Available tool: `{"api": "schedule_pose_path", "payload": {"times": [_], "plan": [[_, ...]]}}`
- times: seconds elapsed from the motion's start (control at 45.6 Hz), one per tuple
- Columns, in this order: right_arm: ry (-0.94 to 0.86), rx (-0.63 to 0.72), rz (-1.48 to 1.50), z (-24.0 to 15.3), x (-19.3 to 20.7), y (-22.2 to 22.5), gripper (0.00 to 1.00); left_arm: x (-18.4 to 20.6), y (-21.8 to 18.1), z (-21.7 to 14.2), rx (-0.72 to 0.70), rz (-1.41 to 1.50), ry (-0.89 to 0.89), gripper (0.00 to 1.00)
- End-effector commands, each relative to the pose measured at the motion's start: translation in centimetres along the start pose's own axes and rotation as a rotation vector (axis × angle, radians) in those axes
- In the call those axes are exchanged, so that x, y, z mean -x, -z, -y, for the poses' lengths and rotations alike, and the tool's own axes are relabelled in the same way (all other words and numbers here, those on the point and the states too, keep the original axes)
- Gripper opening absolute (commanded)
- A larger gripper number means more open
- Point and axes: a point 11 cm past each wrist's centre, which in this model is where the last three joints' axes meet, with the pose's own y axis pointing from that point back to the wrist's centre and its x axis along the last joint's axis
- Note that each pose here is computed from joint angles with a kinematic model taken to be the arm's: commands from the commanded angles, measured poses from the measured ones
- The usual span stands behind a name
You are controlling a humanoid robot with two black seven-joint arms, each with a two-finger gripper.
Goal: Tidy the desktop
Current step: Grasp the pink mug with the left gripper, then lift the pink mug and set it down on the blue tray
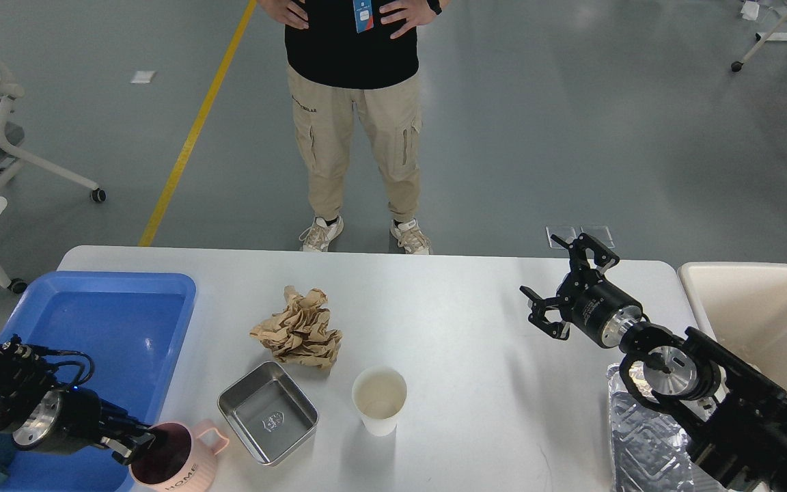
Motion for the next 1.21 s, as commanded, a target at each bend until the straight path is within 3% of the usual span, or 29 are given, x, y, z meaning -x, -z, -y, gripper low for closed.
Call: {"api": "schedule_pose_path", "payload": {"times": [0.0, 0.57, 1.184], "plan": [[0.000, 0.000, 0.000, 0.0, 0.0, 0.0, 1.00, -0.1, 0.0, -0.1, 0.006, 0.004, 0.005, 0.09], [0.003, 0.006, 0.004, 0.2, 0.2, -0.4, 1.00, -1.9, 0.0, -2.1, 0.027, 0.027, -0.020, 0.03], [0.008, 0.005, -0.008, 0.4, 0.4, 0.0, 1.00, -6.6, 1.3, -16.5, -0.087, 0.001, -0.156, 0.04]]}}
